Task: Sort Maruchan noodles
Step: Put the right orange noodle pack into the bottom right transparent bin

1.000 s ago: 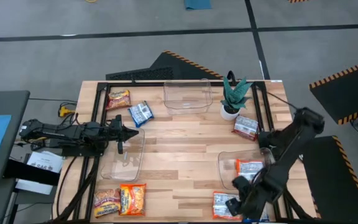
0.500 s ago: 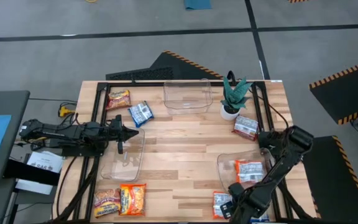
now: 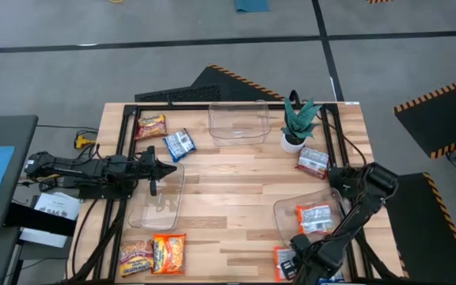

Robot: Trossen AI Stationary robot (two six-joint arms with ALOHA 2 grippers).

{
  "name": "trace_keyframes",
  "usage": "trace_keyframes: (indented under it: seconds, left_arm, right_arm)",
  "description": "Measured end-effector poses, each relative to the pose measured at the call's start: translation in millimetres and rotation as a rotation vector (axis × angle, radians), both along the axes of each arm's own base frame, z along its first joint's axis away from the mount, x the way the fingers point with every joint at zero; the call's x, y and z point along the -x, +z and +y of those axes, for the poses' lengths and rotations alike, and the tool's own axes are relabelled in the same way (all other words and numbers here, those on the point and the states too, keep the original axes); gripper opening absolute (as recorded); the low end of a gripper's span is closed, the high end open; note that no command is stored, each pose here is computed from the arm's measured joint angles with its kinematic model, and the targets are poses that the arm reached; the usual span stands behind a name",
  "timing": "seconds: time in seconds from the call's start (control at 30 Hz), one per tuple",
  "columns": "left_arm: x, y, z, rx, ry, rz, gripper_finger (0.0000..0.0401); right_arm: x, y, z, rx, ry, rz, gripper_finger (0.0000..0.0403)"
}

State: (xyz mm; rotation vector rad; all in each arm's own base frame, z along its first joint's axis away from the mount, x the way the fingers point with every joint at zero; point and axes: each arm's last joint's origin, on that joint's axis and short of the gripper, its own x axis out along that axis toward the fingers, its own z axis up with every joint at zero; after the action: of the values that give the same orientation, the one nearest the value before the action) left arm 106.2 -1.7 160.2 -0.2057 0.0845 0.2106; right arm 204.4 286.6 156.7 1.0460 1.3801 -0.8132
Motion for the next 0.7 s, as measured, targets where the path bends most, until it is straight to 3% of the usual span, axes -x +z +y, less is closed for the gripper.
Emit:
trace_keyframes:
  seconds: [0.1, 0.33, 0.53, 0.7]
  left_arm:
    - [0.0, 0.0, 0.0, 0.000, 0.000, 0.000, 0.0000]
    - [0.0, 0.0, 0.0, 0.000, 0.000, 0.000, 0.0000]
    - [0.0, 0.1, 0.0, 0.000, 0.000, 0.000, 0.0000]
    - [0.0, 0.1, 0.0, 0.000, 0.000, 0.000, 0.0000]
  right_arm:
    - [1.3, 7.8, -2.3, -0.007, -0.001, -0.017, 0.0018]
    - [5.7, 47.0, -8.6, -0.119, 0.094, -0.104, 0.0019]
    - [8.5, 108.8, -22.0, -0.284, 0.313, -0.389, 0.0018]
    - [19.6, 149.9, -60.5, -0.206, 0.233, -0.534, 0.0018]
